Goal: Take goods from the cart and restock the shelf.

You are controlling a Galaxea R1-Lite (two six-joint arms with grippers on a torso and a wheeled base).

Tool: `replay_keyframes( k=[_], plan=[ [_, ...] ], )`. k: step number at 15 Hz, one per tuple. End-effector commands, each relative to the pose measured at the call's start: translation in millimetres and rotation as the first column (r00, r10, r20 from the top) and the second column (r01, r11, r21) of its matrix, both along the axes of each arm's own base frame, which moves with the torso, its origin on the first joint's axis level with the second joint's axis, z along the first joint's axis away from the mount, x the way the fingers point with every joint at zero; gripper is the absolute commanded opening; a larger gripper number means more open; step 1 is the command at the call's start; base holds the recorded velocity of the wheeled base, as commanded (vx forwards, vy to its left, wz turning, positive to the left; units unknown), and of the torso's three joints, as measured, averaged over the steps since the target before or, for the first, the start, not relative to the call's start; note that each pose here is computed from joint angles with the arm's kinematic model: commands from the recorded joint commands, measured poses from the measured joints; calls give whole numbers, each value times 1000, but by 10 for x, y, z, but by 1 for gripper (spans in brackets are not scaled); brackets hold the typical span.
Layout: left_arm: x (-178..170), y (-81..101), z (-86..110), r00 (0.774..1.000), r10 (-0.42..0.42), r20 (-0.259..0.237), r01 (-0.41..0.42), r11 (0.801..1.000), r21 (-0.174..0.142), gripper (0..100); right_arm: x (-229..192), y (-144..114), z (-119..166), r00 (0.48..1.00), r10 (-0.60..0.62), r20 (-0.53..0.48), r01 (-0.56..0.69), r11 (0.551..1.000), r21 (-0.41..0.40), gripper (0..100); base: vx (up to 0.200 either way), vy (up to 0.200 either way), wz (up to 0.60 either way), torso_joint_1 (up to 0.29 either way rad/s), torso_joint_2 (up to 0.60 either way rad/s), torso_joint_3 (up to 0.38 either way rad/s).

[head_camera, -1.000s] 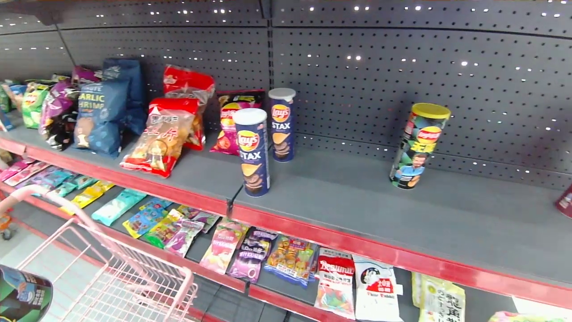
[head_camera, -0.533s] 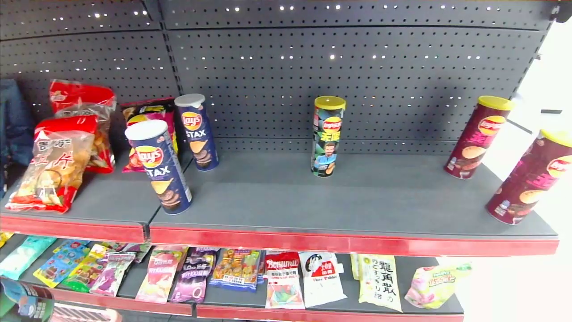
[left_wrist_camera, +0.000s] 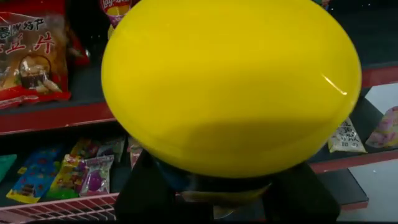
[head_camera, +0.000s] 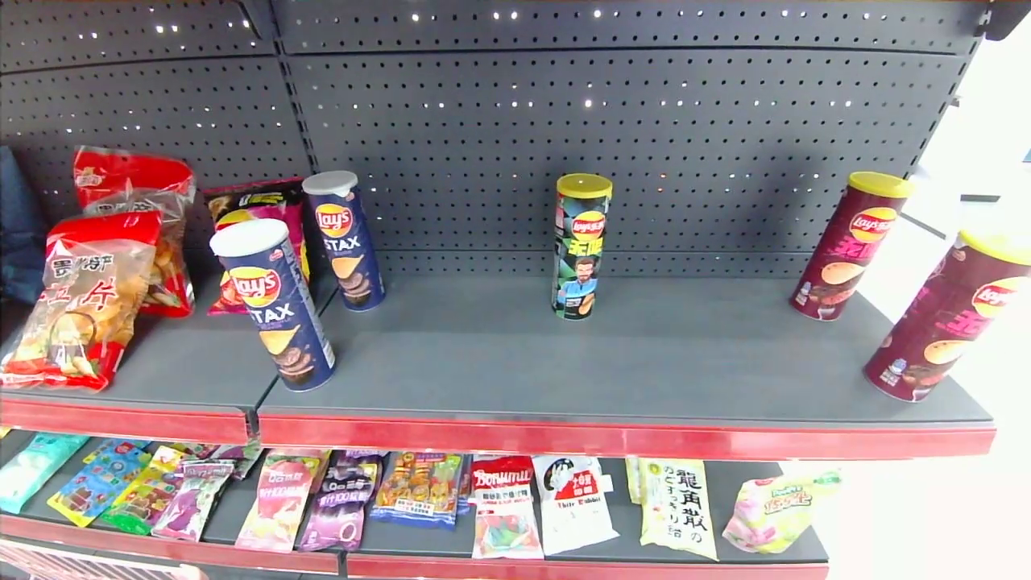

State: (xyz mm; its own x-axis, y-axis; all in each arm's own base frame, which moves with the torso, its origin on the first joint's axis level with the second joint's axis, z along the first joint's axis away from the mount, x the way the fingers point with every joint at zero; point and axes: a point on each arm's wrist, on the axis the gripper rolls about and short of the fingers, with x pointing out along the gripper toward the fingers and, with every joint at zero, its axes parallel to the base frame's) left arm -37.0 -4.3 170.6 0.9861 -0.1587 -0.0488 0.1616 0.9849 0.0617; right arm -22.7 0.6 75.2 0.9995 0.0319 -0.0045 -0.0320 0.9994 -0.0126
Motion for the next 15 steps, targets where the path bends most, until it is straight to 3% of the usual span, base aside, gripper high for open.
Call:
replay_keyframes(
  k=[1,2,3,4,5,7,8,9,12,15],
  plan=[
    [69,-1,15,999,-6,-38,6,1000,-2,0,-5,14,19,998,65,12,-64,997,-37,100,0,0,0,0,0,0],
    [100,-1,37,999,-12,-49,12,1000,-4,0,-25,23,131,993,114,35,-112,993,-36,100,0,0,0,0,0,0],
    [226,-6,104,998,-49,-45,49,999,-10,0,98,49,775,973,230,-5,-230,973,13,100,0,0,0,0,0,0],
    [271,-7,125,998,-52,-34,52,999,-7,0,191,55,979,966,257,-22,-256,966,33,100,0,0,0,0,0,0],
    [340,-6,165,998,-49,-38,49,999,-5,0,374,85,1161,918,390,-77,-390,921,12,100,0,0,0,0,0,0],
    [431,-3,239,998,-37,-59,37,999,-4,0,977,141,1457,876,442,-191,-456,889,-36,100,0,0,0,0,0,0],
    [461,-1,254,997,-29,-70,29,1000,-4,0,1151,171,1521,864,458,-210,-473,880,-28,100,0,0,0,0,0,0],
    [521,-2,339,996,-39,-77,38,999,-5,0,1566,327,1609,815,526,-242,-545,838,-12,100,0,0,0,0,0,0],
    [625,-9,443,993,-70,-97,69,997,-16,0,2291,603,1576,785,579,-219,-597,802,-21,100,0,0,0,0,0,0],
    [606,-9,419,993,-72,-96,71,997,-15,0,2550,776,1481,760,609,-226,-629,777,-19,100,0,0,0,0,0,0]
  ],
)
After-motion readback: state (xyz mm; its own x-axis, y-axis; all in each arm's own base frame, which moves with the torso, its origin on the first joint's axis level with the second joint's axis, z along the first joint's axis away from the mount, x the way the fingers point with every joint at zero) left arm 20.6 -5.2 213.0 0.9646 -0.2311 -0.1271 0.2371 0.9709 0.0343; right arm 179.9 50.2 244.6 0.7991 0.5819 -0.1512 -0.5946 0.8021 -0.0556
